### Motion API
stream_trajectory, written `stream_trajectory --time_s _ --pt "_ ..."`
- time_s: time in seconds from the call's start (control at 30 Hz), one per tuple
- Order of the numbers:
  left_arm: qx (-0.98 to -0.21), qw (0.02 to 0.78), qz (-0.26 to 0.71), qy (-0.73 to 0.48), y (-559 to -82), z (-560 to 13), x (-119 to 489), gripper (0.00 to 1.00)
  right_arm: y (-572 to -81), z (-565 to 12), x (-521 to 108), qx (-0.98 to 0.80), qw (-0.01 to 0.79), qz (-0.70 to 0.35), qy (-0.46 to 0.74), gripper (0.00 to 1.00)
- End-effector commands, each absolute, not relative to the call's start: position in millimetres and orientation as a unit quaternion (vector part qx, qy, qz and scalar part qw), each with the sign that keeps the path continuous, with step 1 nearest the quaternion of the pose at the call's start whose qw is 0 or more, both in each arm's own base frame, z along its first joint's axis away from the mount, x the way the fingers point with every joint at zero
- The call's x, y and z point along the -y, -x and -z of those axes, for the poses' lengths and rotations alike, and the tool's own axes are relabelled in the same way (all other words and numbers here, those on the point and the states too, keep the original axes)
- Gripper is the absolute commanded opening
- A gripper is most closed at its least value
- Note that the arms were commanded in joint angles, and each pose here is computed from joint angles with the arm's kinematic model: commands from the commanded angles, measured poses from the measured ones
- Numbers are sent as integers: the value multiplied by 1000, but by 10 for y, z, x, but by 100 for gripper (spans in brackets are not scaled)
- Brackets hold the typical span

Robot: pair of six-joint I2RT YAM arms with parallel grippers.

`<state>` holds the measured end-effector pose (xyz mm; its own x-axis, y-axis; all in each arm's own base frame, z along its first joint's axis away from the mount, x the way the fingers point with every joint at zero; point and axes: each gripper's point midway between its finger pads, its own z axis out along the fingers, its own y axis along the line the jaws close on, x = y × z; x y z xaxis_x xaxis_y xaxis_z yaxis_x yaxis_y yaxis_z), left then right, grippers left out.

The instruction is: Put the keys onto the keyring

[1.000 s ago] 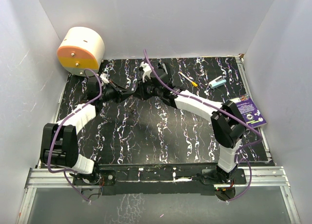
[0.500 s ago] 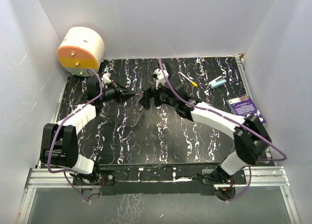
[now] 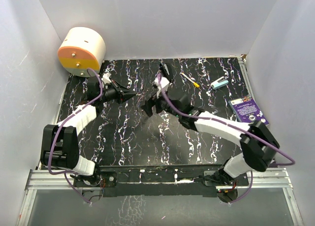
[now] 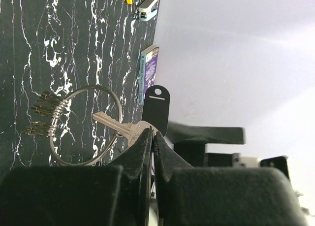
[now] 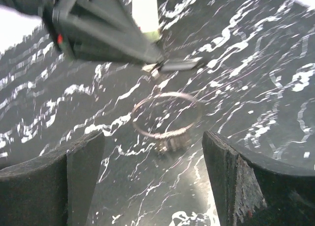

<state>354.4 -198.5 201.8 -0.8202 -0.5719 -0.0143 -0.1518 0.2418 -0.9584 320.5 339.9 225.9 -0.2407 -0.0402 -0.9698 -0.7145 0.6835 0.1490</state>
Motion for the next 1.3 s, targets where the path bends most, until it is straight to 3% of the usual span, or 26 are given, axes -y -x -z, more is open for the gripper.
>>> stream_trajectory --time_s 0.0,0.27,0.47,0.57,0.73,1.27 --pt "-751 214 591 204 -3553 -2398 1987 0 -3165 -2257 -3705 -674 596 -311 307 85" --pt "-744 207 598 213 -3555 -2437 1980 0 -3412 -2128 -3973 -675 624 -264 291 98" --pt "-744 204 598 218 -3546 -2435 1976 0 -3699 -2013 -4154 -692 634 -246 243 98" --pt "-745 205 595 220 -3547 -2413 1965 0 -3783 -1952 -4260 -701 628 -242 236 88" --pt "-746 212 591 220 -3560 -2413 1940 0 -3879 -2115 -4376 -689 640 -250 229 88" --pt "-751 226 574 238 -3640 -2382 1820 0 -3604 -2372 -4033 -681 649 -256 224 88"
